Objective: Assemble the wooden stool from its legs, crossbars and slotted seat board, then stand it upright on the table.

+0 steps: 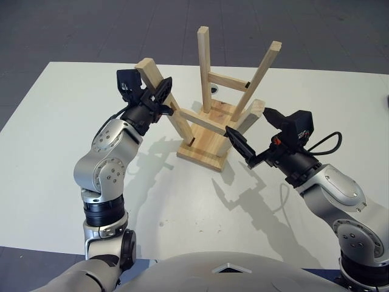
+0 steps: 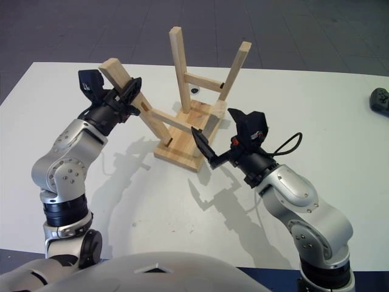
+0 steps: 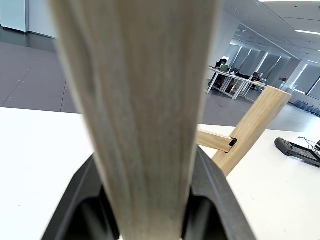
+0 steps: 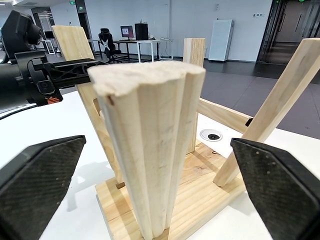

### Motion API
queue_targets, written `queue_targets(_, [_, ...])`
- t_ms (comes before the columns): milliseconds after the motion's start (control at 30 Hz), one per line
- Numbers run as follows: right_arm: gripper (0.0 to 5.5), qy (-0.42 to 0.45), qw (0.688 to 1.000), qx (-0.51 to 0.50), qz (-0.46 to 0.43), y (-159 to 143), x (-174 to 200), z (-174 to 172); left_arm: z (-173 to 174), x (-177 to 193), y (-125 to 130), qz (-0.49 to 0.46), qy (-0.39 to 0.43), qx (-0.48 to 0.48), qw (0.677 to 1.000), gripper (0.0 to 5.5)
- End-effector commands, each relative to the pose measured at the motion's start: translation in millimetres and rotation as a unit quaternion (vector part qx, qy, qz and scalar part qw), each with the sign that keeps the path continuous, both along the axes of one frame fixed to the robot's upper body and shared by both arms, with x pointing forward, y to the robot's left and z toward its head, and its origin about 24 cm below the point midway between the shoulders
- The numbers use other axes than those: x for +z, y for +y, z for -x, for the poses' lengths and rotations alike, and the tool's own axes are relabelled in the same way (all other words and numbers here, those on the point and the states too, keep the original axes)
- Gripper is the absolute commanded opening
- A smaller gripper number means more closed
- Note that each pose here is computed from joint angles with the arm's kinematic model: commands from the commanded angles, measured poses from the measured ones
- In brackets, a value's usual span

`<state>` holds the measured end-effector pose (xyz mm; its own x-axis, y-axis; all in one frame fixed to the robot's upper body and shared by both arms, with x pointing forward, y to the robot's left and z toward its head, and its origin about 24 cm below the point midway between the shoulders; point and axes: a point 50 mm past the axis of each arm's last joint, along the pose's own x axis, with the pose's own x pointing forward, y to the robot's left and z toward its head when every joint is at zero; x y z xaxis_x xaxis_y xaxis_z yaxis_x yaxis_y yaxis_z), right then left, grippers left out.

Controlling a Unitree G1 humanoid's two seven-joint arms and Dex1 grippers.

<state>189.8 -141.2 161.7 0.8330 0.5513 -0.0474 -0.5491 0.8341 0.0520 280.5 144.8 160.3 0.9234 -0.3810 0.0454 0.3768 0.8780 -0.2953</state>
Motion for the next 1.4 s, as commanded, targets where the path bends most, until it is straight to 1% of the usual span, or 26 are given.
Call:
queue_targets(33, [5.40, 0.003, 1.000, 0.000, 0.010, -0.5, -1.4, 0.9, 4.6, -12.1, 7.9, -0.028, 0.036, 0.021, 0.999, 1.05])
queue_targets(233, [5.40, 0.002, 1.000, 0.001, 0.015, -0.1, -2.7, 0.9, 8.0, -16.6, 5.6, 0.003, 0.060, 0.037, 0.998, 1.05])
queue_targets(367, [5.40, 0.003, 1.000, 0.001, 0.017, 0.1, -3.5, 1.4, 7.5, -16.3, 7.4, -0.001, 0.061, 0.041, 0.997, 1.05])
queue_targets(600, [5.40, 0.003, 1.000, 0.002, 0.019, 0.0, -4.5, 1.8, 6.9, -13.1, 2.7, 0.000, 0.056, 0.031, 0.998, 1.05])
queue_targets(667, [5.40, 0.005, 1.000, 0.010, 0.008, -0.4, -4.7, 2.8, 8.1, -12.3, 1.0, 0.005, 0.056, 0.019, 0.998, 1.05])
queue_targets(767, [5.40, 0.002, 0.997, 0.051, -0.056, -5.6, 3.0, 6.8, 7.3, -10.9, 2.0, 0.003, 0.054, 0.012, 0.998, 1.05])
queue_targets(900, [5.40, -0.013, 0.985, 0.119, -0.123, -14.8, 24.0, 8.3, 5.7, -12.5, 0.9, -0.004, 0.057, -0.008, 0.998, 1.05])
queue_targets(1100, [5.40, -0.010, 0.983, 0.157, -0.091, -23.4, 28.7, -9.6, 3.6, -14.1, 3.2, -0.026, 0.059, -0.023, 0.998, 1.05])
queue_targets(1267, [4.64, 0.008, 0.977, 0.203, -0.067, -24.7, 24.4, -18.0, 4.7, -17.0, -2.7, -0.024, 0.065, -0.035, 0.997, 1.05])
queue_targets(1400, [3.97, 0.010, 0.975, 0.215, -0.055, -27.8, 25.0, -21.7, 3.5, -17.5, -4.4, -0.022, 0.067, -0.038, 0.997, 1.05])
